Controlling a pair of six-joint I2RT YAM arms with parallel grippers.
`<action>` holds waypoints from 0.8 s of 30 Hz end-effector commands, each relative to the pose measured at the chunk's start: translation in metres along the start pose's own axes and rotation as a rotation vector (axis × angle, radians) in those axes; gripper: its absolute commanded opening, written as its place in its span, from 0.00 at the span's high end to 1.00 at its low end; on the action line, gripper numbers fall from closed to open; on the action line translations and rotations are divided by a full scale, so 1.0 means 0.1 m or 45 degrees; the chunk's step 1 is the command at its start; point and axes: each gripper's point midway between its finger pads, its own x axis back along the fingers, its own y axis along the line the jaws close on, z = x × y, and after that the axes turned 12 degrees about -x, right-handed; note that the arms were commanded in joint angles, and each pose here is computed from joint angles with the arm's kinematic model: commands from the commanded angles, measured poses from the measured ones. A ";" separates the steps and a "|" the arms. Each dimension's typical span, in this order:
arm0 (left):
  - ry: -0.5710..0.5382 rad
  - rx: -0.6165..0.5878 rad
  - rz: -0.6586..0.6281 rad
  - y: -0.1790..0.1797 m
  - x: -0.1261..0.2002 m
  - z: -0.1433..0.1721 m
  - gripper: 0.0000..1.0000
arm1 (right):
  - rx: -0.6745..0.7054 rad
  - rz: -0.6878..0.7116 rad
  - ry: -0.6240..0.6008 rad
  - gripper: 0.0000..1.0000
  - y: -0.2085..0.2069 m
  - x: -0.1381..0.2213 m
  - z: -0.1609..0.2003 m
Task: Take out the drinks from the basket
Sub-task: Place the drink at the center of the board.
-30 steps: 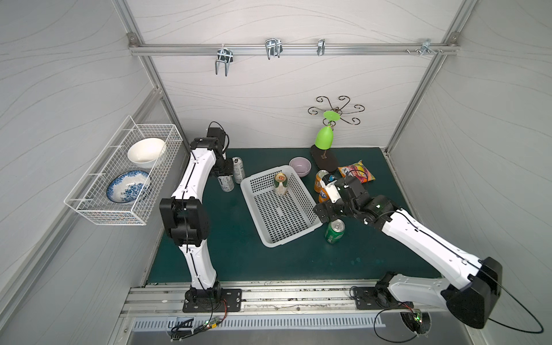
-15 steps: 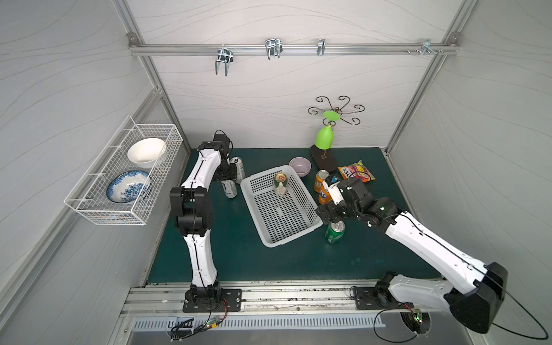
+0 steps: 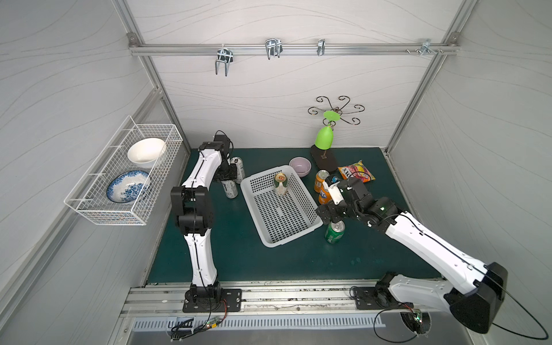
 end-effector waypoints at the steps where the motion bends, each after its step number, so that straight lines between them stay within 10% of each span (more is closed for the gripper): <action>1: -0.091 0.017 0.001 0.04 0.11 -0.21 0.40 | -0.021 0.012 0.000 0.01 -0.04 0.04 0.02; 24: -0.126 0.020 0.018 0.03 0.28 -0.25 0.02 | -0.016 0.031 -0.022 0.01 -0.08 0.04 -0.09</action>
